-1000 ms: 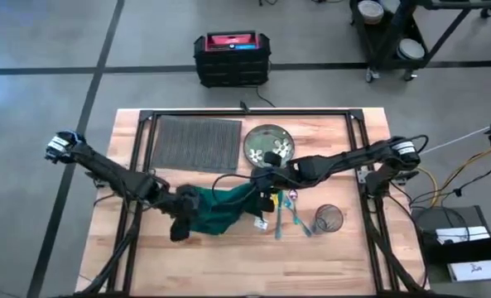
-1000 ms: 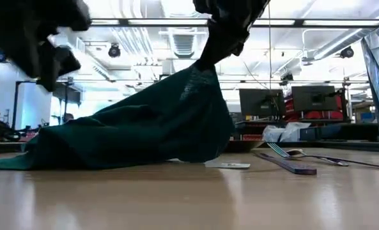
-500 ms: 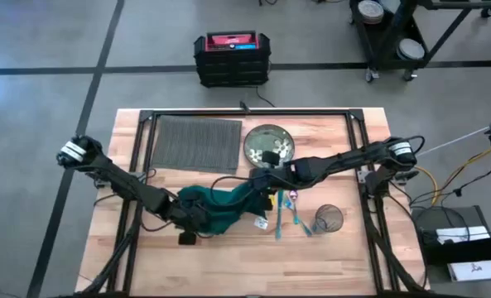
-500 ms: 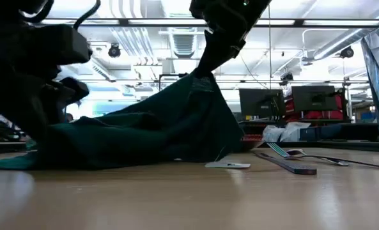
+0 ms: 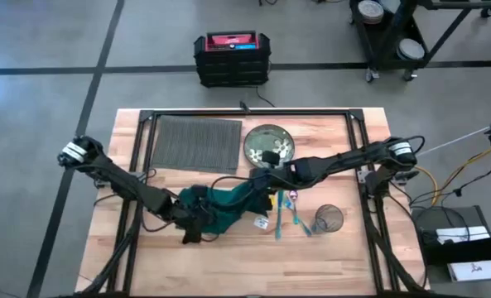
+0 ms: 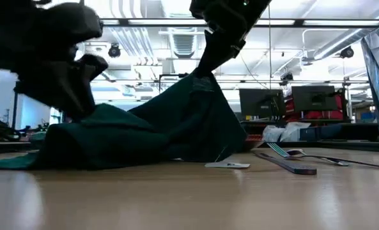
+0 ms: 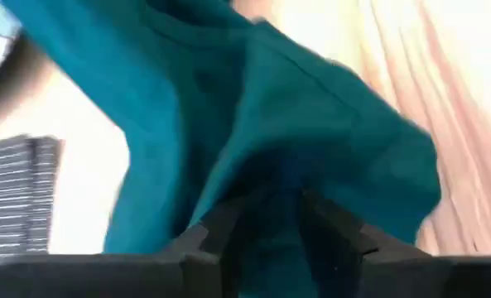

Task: Set table place
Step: Fold the green napkin

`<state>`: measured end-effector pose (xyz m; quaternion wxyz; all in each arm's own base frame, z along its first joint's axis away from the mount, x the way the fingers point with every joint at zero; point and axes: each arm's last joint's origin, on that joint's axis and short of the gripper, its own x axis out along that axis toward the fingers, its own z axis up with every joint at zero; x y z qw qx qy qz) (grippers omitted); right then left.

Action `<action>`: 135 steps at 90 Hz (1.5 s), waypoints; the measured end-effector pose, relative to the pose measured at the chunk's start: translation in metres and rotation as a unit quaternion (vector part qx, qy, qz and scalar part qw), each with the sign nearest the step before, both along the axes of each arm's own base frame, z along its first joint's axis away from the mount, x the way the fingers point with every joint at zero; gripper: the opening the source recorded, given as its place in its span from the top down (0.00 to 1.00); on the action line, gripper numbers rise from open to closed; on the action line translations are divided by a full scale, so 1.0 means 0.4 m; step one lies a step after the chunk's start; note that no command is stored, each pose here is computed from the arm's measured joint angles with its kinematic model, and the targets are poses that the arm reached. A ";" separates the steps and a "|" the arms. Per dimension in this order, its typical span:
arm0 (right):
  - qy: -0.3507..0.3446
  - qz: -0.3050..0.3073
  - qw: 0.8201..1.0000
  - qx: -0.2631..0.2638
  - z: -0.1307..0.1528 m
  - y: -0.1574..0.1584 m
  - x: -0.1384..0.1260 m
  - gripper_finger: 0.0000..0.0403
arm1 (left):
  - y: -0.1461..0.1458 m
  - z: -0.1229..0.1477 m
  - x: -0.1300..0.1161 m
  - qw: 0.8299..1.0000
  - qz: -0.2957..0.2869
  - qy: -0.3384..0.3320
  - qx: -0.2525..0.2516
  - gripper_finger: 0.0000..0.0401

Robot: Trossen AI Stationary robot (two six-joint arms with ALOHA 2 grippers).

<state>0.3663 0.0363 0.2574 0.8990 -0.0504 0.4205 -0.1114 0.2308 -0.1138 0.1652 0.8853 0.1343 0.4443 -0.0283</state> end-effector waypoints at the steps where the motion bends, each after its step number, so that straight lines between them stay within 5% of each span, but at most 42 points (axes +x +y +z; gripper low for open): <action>1: 0.000 0.000 1.000 0.000 0.000 0.000 0.000 1.00 | -0.001 -0.002 0.000 1.000 -0.005 0.002 -0.002 0.74; 16: 0.002 0.002 1.000 0.003 -0.002 0.000 -0.001 1.00 | -0.019 -0.011 0.012 0.997 -0.073 0.024 -0.029 0.65; 42: 0.002 0.000 1.000 0.005 -0.004 0.001 -0.001 1.00 | -0.026 0.043 0.035 0.996 -0.089 -0.011 0.022 0.56; 63: 0.003 0.002 1.000 0.004 -0.005 0.001 -0.002 1.00 | -0.020 0.007 0.043 0.994 -0.068 0.001 0.082 0.60; 89: 0.003 0.003 1.000 0.003 -0.004 0.001 -0.002 1.00 | -0.036 0.076 0.073 0.995 -0.061 -0.012 0.074 0.67; 135: 0.003 0.004 1.000 0.003 -0.004 0.003 -0.002 1.00 | -0.053 0.080 0.091 0.996 -0.077 -0.039 0.036 0.72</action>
